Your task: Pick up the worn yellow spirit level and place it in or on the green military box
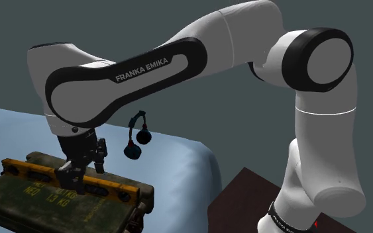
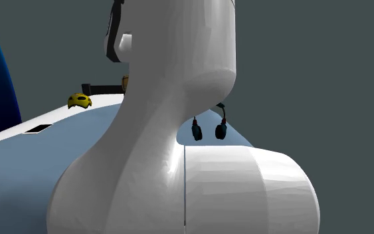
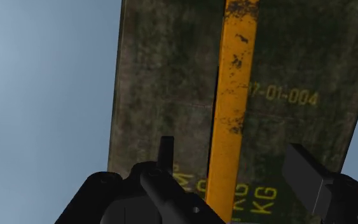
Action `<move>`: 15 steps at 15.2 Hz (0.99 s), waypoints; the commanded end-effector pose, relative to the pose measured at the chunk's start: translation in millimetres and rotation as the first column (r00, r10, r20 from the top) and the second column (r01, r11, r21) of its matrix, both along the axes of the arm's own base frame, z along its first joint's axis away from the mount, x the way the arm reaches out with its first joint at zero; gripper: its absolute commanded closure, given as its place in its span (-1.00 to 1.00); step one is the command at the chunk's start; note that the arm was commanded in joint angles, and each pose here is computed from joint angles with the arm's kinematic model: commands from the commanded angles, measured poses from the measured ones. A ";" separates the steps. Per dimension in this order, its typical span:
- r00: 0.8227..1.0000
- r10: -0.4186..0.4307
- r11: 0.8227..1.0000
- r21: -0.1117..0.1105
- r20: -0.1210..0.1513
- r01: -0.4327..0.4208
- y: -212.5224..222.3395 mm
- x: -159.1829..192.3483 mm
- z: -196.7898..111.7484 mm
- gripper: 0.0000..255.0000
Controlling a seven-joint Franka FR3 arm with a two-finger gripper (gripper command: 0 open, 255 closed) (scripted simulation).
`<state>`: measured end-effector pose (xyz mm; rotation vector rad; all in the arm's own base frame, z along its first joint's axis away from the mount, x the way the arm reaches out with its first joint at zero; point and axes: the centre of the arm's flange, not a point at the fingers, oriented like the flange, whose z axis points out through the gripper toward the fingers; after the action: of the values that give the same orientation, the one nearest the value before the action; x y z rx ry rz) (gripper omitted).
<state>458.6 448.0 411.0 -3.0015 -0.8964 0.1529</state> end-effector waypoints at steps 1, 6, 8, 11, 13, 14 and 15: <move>1.000 0.000 1.000 -0.001 -0.001 0.000 -0.2 0.1 -0.6 -1.00; 1.000 0.000 1.000 -0.001 -0.001 0.000 0.8 2.8 25.8 -1.00; 1.000 0.000 1.000 -0.001 -0.001 0.000 1.4 5.1 49.3 -1.00; 1.000 0.000 1.000 -0.001 -0.001 0.000 1.3 5.0 49.3 -1.00; 1.000 0.000 1.000 -0.001 -0.001 0.000 1.4 5.1 49.3 -1.00; 1.000 0.000 1.000 -0.001 -0.001 0.000 1.4 5.1 49.3 -1.00; 1.000 0.000 1.000 -0.001 -0.001 0.000 1.4 5.1 49.3 -1.00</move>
<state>463.7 449.3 460.2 -3.0018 -0.8962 0.1540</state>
